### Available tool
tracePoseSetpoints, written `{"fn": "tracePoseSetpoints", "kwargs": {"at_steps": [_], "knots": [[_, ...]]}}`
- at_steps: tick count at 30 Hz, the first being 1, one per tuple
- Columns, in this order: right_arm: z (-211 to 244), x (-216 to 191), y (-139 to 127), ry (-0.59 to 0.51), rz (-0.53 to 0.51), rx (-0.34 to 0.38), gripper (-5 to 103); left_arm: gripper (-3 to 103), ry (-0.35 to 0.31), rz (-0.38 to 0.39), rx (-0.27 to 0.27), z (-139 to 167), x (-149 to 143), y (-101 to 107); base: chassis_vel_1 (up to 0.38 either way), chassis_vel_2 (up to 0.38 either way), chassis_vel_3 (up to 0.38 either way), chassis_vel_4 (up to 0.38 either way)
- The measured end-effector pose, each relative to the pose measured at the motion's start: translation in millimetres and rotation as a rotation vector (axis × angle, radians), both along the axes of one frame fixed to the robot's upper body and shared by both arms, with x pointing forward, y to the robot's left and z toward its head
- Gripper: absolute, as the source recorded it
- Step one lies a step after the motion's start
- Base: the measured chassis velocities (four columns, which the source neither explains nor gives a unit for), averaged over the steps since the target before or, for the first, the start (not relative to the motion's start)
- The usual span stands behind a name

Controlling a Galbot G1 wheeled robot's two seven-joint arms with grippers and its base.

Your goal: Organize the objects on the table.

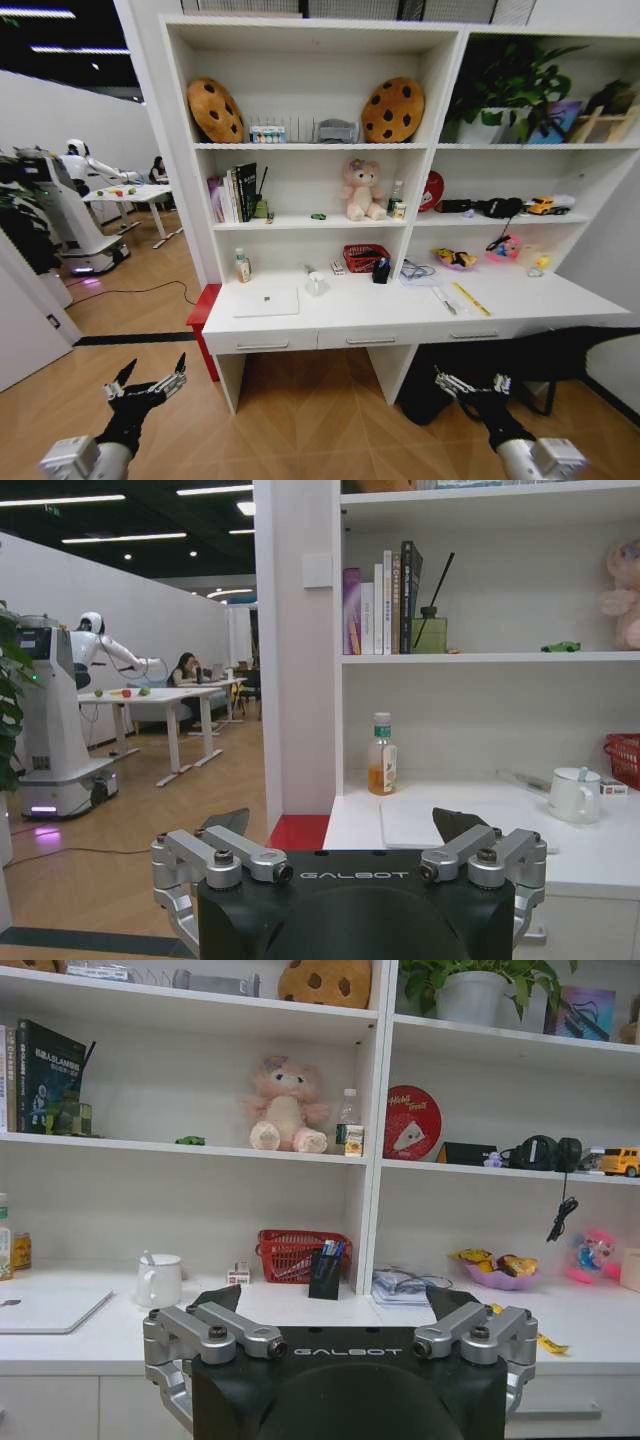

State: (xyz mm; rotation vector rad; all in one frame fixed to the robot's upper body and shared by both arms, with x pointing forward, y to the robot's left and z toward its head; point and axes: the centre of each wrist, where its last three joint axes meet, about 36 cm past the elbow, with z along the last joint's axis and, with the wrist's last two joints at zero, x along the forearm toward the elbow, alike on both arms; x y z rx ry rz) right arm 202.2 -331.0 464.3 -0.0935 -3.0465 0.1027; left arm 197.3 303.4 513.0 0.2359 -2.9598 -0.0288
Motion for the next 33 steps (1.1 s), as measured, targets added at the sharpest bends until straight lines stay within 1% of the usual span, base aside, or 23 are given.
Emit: {"fn": "tracePoseSetpoints", "kwargs": {"at_steps": [3, 7, 16, 33], "knots": [[0.0, 0.0, 0.0, 0.0, 0.0, 0.0, 100, 100, 0.0, 0.0, 0.0, 0.0, -0.1, 0.0, 0.184, -0.173, -0.24, 0.2], [0.0, -0.1, 0.0, 0.0, 0.0, 0.0, 100, 100, 0.0, 0.0, 0.0, 0.0, 0.0, 0.0, 0.021, 0.001, -0.115, 0.12], [0.0, 0.1, 0.0, 0.0, 0.0, 0.0, 100, 100, 0.0, -0.001, 0.0, 0.0, 0.0, -0.1, -0.069, 0.021, 0.071, -0.032], [0.0, 0.0, 0.0, 0.0, 0.0, 0.0, 100, 100, 0.0, -0.001, 0.0, 0.0, 0.0, 0.0, 0.0, 0.0, 0.0, 0.0]]}}
